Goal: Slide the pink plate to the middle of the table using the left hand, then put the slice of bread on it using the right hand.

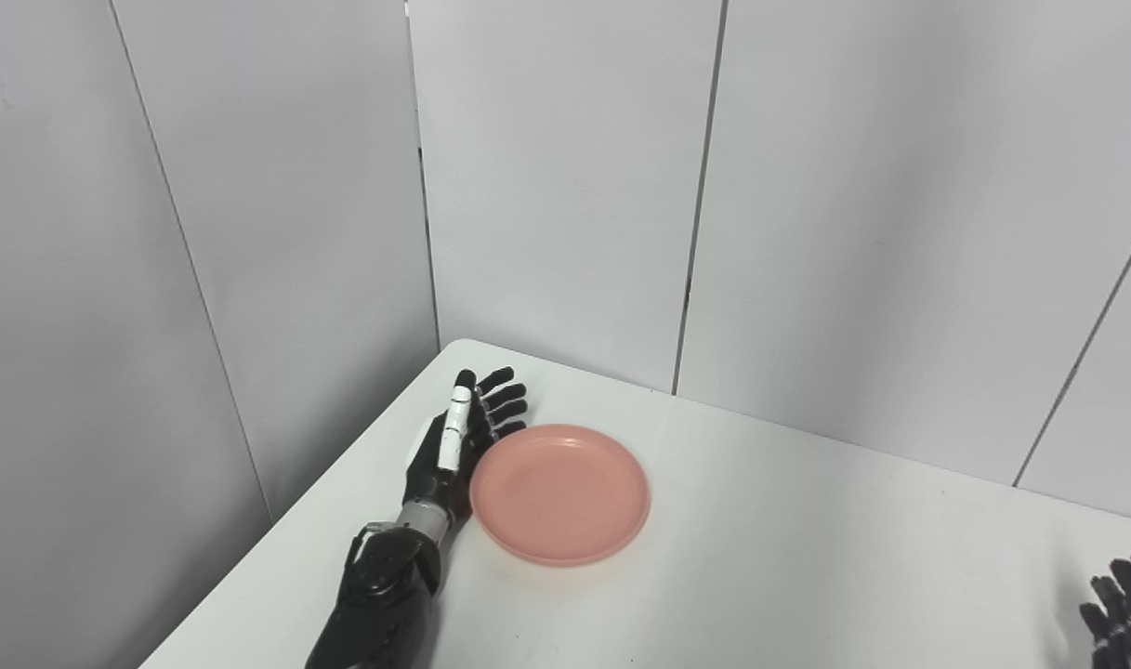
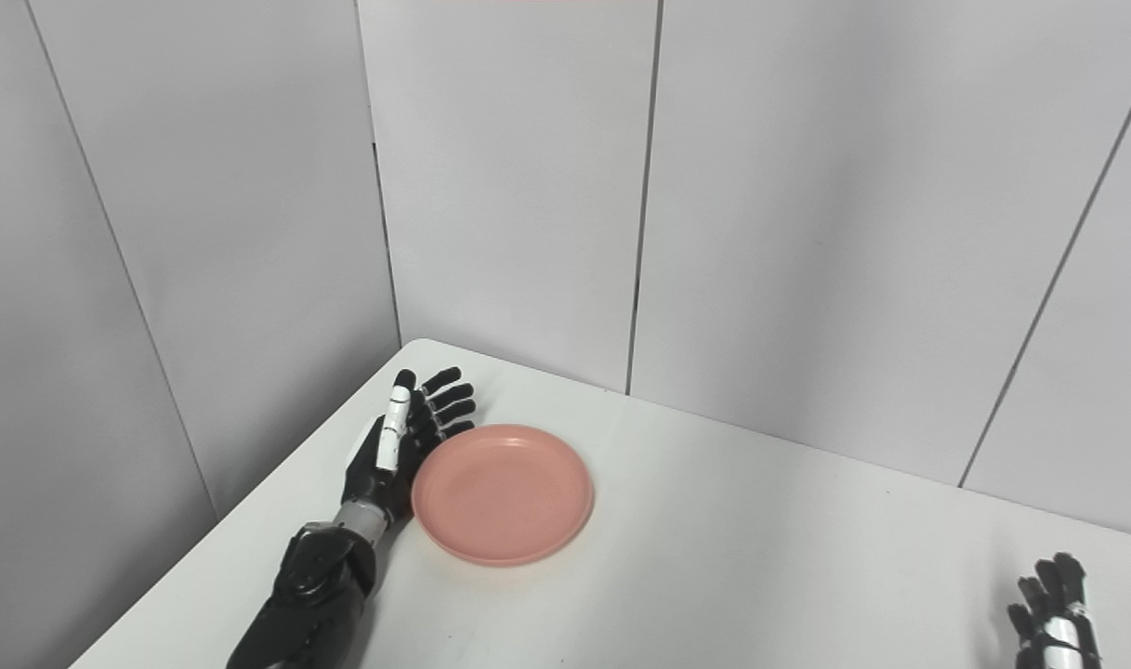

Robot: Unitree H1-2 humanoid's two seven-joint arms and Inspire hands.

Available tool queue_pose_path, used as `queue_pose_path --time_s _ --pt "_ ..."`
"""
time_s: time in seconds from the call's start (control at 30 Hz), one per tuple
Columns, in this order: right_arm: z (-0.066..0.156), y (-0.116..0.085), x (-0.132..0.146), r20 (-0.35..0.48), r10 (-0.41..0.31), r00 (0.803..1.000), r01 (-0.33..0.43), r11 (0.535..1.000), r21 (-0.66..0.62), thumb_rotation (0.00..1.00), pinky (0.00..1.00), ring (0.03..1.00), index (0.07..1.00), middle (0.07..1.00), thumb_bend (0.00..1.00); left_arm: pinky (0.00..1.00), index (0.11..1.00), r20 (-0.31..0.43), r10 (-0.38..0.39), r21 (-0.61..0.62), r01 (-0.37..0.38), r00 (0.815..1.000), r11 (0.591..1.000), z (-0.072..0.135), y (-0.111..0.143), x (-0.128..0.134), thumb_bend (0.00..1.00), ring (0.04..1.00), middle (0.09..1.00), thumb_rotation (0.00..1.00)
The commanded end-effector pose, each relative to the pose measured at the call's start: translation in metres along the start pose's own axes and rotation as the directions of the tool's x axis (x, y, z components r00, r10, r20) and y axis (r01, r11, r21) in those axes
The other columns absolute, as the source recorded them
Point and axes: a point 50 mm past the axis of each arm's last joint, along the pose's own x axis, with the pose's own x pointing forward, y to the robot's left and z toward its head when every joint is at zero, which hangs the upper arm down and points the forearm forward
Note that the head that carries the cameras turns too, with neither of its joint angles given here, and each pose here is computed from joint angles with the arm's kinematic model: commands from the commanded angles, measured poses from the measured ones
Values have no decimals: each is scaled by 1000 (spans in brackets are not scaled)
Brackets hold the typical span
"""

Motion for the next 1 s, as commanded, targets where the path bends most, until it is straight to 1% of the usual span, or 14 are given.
queue_pose_path --time_s 0.0,0.17,0.3,0.4,0.63,0.73,0.87,0.93,0.97 --pt "13 3 6 48 7 999 -7 1000 -5 920 1000 997 1000 999 560 741 763 33 -11 -21 12 999 1000 7 -12 4 760 792 778 1000" --pt "16 4 6 60 14 998 -14 1000 0 933 1000 991 1000 991 532 756 769 21 -25 -19 25 999 1000 4 -29 -2 755 798 787 1000" --pt "18 5 5 61 18 998 -19 1000 5 946 1000 990 1000 986 513 772 784 15 -55 -14 55 998 998 2 -40 -8 791 814 793 1000" --pt "18 7 5 65 22 998 -22 1000 5 944 1000 992 1000 989 522 803 791 12 -62 -18 62 998 998 1 -46 -11 788 829 798 1000" --pt "22 11 4 71 16 997 -17 1000 19 926 1000 1000 1000 996 522 819 794 -2 -79 -29 79 997 996 0 -60 -15 774 837 804 1000" --pt "26 14 3 69 18 997 -20 1000 22 923 1000 1000 1000 1000 517 828 798 -5 -100 -39 100 995 994 1 -67 -17 779 839 806 1000" --pt "30 17 2 70 20 997 -21 1000 13 922 1000 1000 1000 1000 538 838 809 -5 -128 -37 127 992 991 4 -73 -20 768 846 813 1000" --pt "31 18 0 60 12 998 -13 1000 17 915 1000 1000 1000 1000 575 840 807 -7 -138 -40 138 990 990 5 -78 -22 758 843 811 1000" --pt "32 19 0 56 6 998 -7 1000 20 914 1000 1000 1000 1000 577 840 807 -8 -144 -43 143 990 989 6 -82 -23 757 843 810 1000"
